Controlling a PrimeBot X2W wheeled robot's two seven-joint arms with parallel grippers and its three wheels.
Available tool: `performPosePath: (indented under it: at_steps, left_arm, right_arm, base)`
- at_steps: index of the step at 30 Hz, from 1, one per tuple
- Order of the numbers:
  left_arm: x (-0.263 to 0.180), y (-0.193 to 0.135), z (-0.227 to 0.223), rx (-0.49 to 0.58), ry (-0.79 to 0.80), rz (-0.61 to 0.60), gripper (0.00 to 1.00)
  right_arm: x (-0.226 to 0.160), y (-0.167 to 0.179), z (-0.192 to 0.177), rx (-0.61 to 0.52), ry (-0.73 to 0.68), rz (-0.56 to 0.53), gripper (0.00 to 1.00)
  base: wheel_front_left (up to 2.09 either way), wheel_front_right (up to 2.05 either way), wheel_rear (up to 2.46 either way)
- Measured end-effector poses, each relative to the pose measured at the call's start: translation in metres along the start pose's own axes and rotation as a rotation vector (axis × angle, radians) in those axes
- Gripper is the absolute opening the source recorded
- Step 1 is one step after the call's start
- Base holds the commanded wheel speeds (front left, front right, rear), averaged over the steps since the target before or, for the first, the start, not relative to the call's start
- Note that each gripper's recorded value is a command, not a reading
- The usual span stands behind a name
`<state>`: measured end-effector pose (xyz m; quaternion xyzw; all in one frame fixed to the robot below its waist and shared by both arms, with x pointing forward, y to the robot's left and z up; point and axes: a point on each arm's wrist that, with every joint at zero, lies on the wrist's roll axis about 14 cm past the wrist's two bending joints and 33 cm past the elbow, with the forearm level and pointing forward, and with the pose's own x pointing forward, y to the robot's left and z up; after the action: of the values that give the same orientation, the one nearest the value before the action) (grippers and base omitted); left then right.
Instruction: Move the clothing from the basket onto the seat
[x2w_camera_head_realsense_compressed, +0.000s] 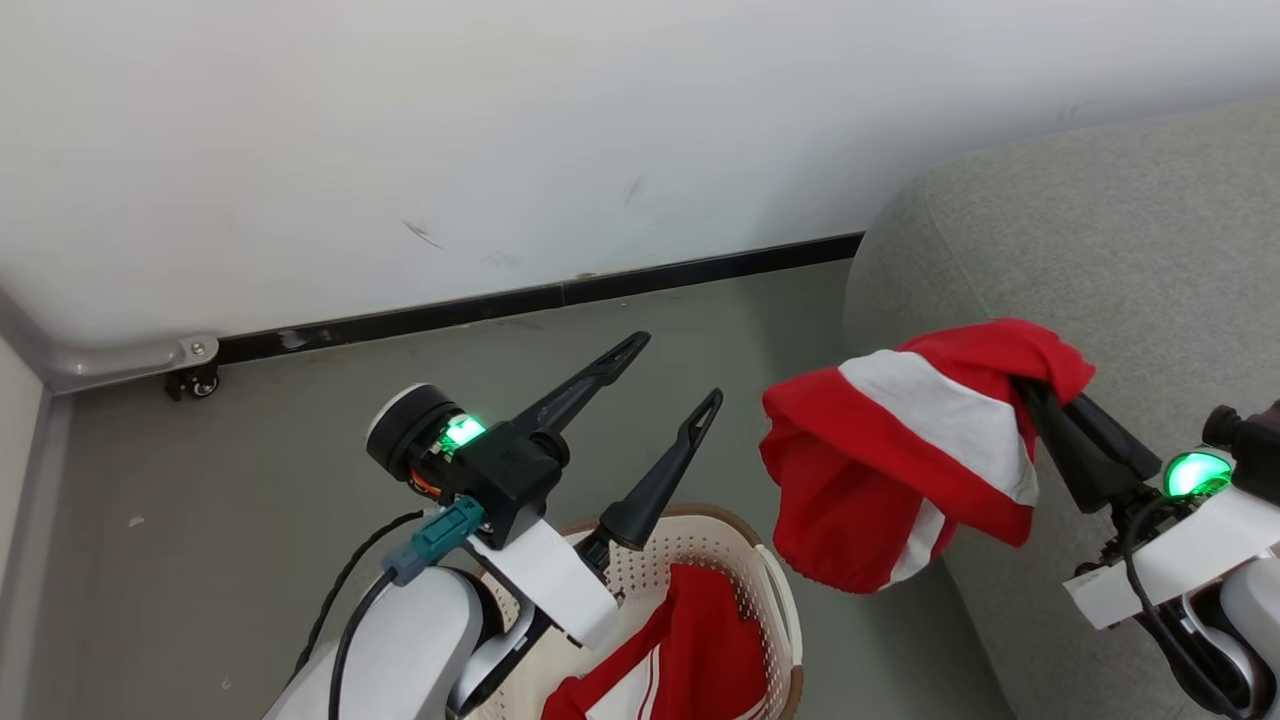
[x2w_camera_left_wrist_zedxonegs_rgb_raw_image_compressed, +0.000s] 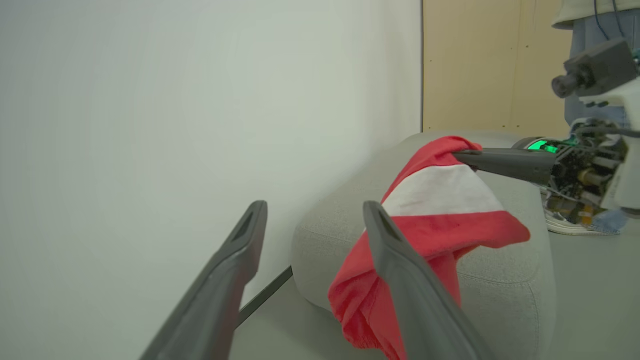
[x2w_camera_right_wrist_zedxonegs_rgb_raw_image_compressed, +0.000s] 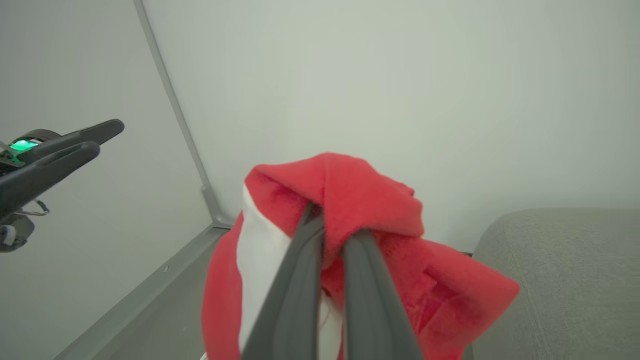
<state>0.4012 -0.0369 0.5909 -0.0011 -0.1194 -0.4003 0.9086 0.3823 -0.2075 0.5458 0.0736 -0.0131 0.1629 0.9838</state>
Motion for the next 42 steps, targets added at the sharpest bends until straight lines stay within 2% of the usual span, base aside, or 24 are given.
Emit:
performPosePath:
  at_steps: [13, 21, 42]
  left_arm:
    - [0.011, -0.029, -0.004, -0.039, 0.005, -0.101, 1.00]
    - [0.018, -0.054, -0.011, -0.070, 0.026, -0.183, 1.00]
    - [0.032, -0.100, -0.019, -0.134, 0.032, -0.322, 1.00]
  right_arm:
    - [-0.033, -0.033, -0.007, 0.006, 0.006, -0.140, 0.00]
    - [-0.061, -0.061, 0.002, -0.020, -0.020, -0.251, 0.00]
    - [-0.126, -0.087, -0.002, -0.037, -0.011, -0.428, 0.00]
  base:
    - [0.00, 0.00, 0.00]
    - [0.00, 0.00, 0.00]
    - [0.00, 0.00, 0.00]
